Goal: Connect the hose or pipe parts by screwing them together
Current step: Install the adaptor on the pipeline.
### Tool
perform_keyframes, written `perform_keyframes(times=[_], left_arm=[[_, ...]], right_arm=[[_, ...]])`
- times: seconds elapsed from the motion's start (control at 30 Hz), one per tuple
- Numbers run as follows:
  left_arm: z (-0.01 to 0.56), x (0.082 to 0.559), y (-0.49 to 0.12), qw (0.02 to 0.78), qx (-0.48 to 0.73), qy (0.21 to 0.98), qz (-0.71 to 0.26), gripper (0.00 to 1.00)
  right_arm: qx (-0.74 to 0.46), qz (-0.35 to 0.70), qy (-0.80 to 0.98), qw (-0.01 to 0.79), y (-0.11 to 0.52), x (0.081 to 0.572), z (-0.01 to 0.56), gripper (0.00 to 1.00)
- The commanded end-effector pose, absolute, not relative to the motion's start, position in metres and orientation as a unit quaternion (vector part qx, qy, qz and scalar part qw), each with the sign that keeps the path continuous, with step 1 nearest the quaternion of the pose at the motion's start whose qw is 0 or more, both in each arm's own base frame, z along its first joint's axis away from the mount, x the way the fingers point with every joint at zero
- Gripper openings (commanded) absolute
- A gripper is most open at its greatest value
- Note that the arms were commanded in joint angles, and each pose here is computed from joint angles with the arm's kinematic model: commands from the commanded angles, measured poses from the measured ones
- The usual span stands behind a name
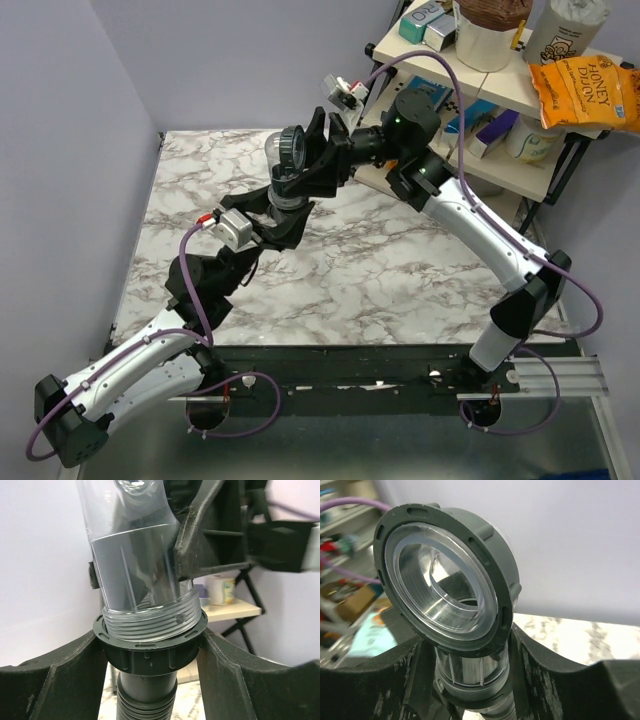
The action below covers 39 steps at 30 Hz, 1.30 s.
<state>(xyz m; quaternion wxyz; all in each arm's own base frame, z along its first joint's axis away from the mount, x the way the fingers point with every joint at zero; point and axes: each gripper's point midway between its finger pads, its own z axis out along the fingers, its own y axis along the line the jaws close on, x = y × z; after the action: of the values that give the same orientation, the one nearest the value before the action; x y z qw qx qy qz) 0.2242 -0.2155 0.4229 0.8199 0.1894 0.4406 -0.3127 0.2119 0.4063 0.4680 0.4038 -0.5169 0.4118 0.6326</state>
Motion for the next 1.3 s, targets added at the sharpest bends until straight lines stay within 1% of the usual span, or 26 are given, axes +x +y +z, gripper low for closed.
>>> perform_keyframes(times=[0.0,0.03,0.07,0.13,0.2,0.23,0.3,0.33,0.4,0.43,0.5,0.53,0.6,0.7,0.73,0.83,1.0,1.07,1.1,1.17,1.2,1.23,1.27], left_arm=[[0.476,0.22,-0.177,0.874,0.128,0.387,-0.264,0.0],[0.478,0.219,-0.175,0.876,0.127,0.385,-0.263,0.0],[0.479,0.219,-0.175,0.877,0.125,0.383,-0.263,0.0],[0.481,0.218,-0.173,0.878,0.123,0.381,-0.264,0.0],[0.481,0.218,-0.173,0.877,0.123,0.382,-0.263,0.0],[0.482,0.218,-0.172,0.878,0.121,0.381,-0.264,0.0],[0.483,0.218,-0.171,0.879,0.121,0.382,-0.26,0.0],[0.483,0.218,-0.171,0.879,0.12,0.381,-0.26,0.0],[0.484,0.219,-0.17,0.879,0.118,0.382,-0.259,0.0],[0.485,0.218,-0.17,0.88,0.117,0.38,-0.259,0.0],[0.485,0.218,-0.17,0.88,0.116,0.38,-0.26,0.0],[0.486,0.218,-0.169,0.88,0.116,0.379,-0.26,0.0],[0.487,0.218,-0.169,0.881,0.115,0.378,-0.26,0.0],[0.488,0.217,-0.169,0.882,0.115,0.376,-0.26,0.0],[0.487,0.218,-0.169,0.882,0.117,0.377,-0.258,0.0],[0.488,0.215,-0.171,0.882,0.124,0.372,-0.262,0.0],[0.482,0.205,-0.185,0.87,0.16,0.364,-0.292,0.0],[0.478,0.204,-0.189,0.865,0.168,0.367,-0.298,0.06],[0.475,0.204,-0.19,0.862,0.168,0.37,-0.302,0.17],[0.472,0.2,-0.196,0.857,0.186,0.367,-0.31,0.2],[0.471,0.2,-0.197,0.856,0.187,0.367,-0.313,0.27],[0.47,0.2,-0.198,0.855,0.189,0.368,-0.313,0.31],[0.47,0.2,-0.198,0.855,0.19,0.368,-0.312,0.31]], right_arm=[[-0.475,0.544,0.519,0.457,0.409,0.241,0.422,0.01],[-0.467,0.523,0.523,0.484,0.407,0.245,0.425,0.01],[-0.469,0.521,0.531,0.477,0.41,0.24,0.408,0.01],[-0.468,0.494,0.534,0.501,0.412,0.243,0.403,0.01],[-0.473,0.474,0.548,0.501,0.419,0.238,0.383,0.01],[-0.472,0.441,0.552,0.528,0.419,0.247,0.38,0.01],[-0.469,0.423,0.562,0.534,0.422,0.244,0.37,0.01],[-0.463,0.398,0.568,0.551,0.42,0.251,0.367,0.01],[-0.453,0.387,0.559,0.577,0.421,0.248,0.371,0.01],[-0.439,0.363,0.576,0.586,0.418,0.255,0.359,0.01],[-0.422,0.356,0.571,0.608,0.417,0.255,0.364,0.01],[-0.414,0.341,0.583,0.611,0.414,0.258,0.353,0.01],[-0.402,0.333,0.585,0.621,0.416,0.256,0.351,0.01],[-0.364,0.292,0.61,0.64,0.413,0.265,0.347,0.01],[-0.327,0.263,0.627,0.656,0.404,0.276,0.349,0.01],[-0.262,0.239,0.648,0.674,0.388,0.284,0.358,0.01],[-0.194,0.206,0.685,0.671,0.366,0.296,0.359,0.01],[-0.163,0.197,0.696,0.67,0.357,0.299,0.358,0.01],[-0.158,0.193,0.703,0.666,0.354,0.3,0.356,0.01],[-0.141,0.189,0.707,0.666,0.35,0.3,0.36,0.01],[-0.135,0.185,0.71,0.666,0.347,0.3,0.36,0.01],[-0.129,0.184,0.712,0.666,0.346,0.3,0.361,0.01],[-0.125,0.181,0.711,0.667,0.344,0.3,0.363,0.01]])
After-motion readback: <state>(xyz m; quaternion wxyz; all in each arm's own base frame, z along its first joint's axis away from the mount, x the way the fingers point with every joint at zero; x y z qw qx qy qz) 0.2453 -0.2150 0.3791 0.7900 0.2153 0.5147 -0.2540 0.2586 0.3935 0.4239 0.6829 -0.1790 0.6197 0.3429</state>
